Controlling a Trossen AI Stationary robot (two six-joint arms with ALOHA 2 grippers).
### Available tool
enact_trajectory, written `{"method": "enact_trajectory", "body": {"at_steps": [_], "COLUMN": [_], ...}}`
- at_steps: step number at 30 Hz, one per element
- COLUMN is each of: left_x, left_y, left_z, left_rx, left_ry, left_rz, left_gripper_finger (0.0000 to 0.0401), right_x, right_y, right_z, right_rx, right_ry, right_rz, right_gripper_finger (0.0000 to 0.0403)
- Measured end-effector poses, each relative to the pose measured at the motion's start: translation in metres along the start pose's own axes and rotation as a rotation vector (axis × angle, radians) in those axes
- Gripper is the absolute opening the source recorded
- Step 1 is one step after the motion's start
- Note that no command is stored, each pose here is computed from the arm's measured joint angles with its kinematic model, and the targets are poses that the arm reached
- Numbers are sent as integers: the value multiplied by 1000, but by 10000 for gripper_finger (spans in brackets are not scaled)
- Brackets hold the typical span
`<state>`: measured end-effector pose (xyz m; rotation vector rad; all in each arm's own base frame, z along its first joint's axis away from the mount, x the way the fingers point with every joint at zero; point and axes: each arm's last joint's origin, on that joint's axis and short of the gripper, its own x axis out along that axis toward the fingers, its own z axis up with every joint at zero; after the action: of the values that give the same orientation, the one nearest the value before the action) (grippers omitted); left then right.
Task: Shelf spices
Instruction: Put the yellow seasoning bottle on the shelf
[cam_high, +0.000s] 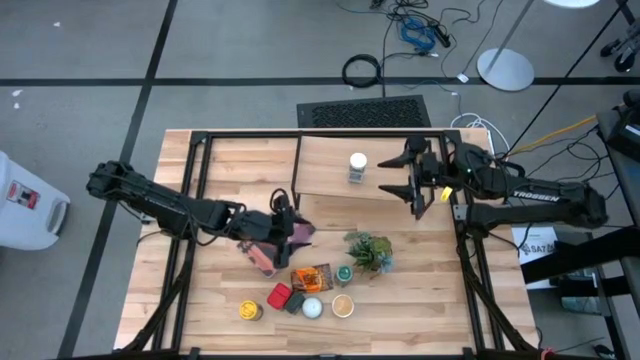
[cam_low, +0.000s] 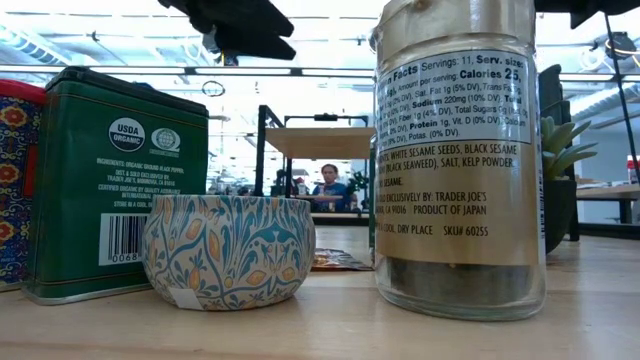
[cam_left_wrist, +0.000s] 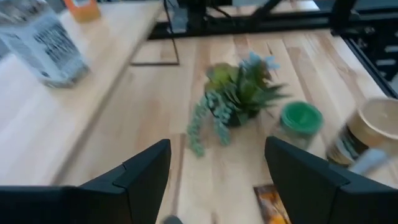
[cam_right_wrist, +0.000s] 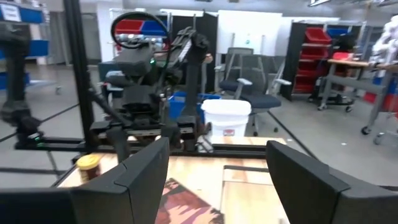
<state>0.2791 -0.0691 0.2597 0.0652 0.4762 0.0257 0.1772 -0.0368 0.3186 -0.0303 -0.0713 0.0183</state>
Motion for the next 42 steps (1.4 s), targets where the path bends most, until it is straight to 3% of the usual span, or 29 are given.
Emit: {"method": "enact_trajectory", "body": {"at_steps": [15,26,36,42], "left_x": [-30,-76,-94,-111], "left_y": [-28,-45,-79,-97], "left_z": [-13,-17,-34,-41], "left_rx": [-62,-228,-284,-327], "left_ry": [149,217,300,279], "left_rz": [-139,-235,-251,-253], "left_gripper_finger": [271,271,271,271], "right_x": [9,27,42,48], "right_y": [28,48,64,71], "right_z": [-13,-30,-41,-44], "right_rx": [67,98,124,145], "right_ry": [110,202,228,224], "right_rz": [158,263,324,347], "right_gripper_finger": [256,256,256,256]}}
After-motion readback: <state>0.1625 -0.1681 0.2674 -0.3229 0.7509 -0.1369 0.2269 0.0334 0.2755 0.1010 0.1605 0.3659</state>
